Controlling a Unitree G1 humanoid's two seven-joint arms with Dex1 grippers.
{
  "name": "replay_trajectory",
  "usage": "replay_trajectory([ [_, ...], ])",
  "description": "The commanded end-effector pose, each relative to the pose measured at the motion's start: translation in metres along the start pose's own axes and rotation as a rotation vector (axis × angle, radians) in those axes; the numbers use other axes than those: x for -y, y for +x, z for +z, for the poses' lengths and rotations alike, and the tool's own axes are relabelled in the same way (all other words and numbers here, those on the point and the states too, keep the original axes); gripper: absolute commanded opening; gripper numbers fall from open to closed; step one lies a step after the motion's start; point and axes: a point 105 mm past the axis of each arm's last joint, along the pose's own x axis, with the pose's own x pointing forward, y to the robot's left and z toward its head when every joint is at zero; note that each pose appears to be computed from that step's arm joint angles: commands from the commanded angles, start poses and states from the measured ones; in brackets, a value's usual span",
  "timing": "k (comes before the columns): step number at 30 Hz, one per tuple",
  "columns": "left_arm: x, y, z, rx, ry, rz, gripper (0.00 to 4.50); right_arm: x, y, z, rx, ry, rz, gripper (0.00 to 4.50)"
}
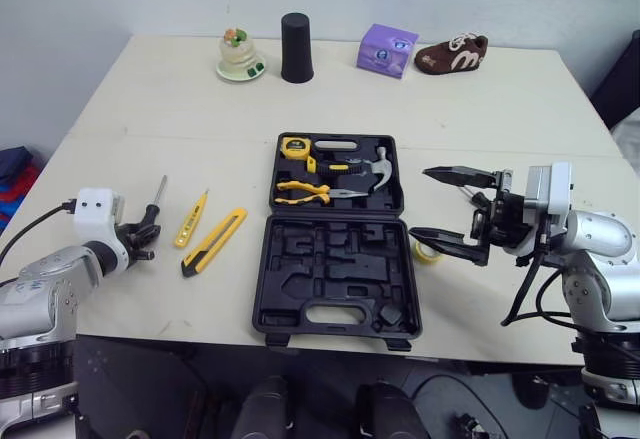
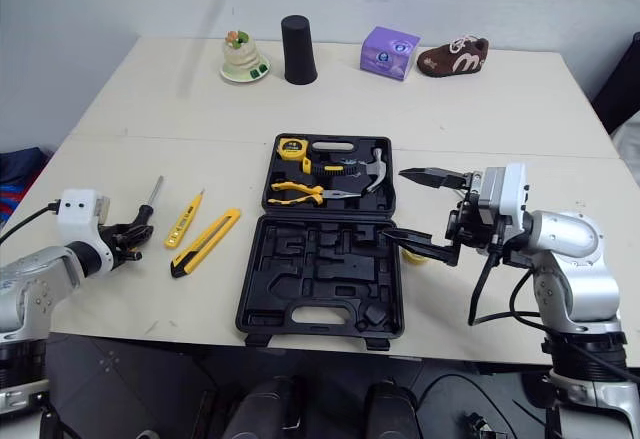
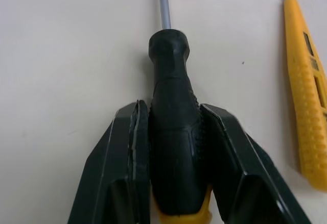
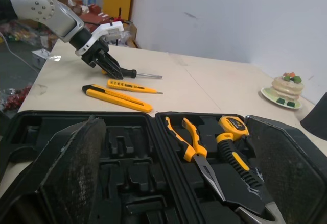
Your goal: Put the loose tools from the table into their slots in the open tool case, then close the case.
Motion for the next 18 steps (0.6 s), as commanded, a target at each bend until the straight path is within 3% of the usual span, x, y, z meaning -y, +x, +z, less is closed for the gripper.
replay_trajectory([
  [1,-0.013,-0.006,0.01,0.084,-0.005,0.036,1.06,0.004,-0.012,0.007,-0.006,-0.049,-0.029,4.5],
  [5,-0.001,-0.027,0.066,0.356,0.159,-0.035,1.06,0.004,-0.028,0.003,-0.048,-0.057,-0.08,4.5],
  [8,0.033,-0.042,0.097,0.473,0.375,-0.187,1.06,0.004,-0.041,0.0,-0.099,-0.064,-0.105,4.5],
  [15,0.124,-0.051,0.104,0.482,0.804,-0.655,1.06,0.001,-0.058,-0.001,-0.161,-0.067,-0.129,4.5],
  [18,0.142,-0.05,0.101,0.44,0.893,-0.76,1.06,0.0,-0.061,0.0,-0.165,-0.069,-0.133,4.5],
])
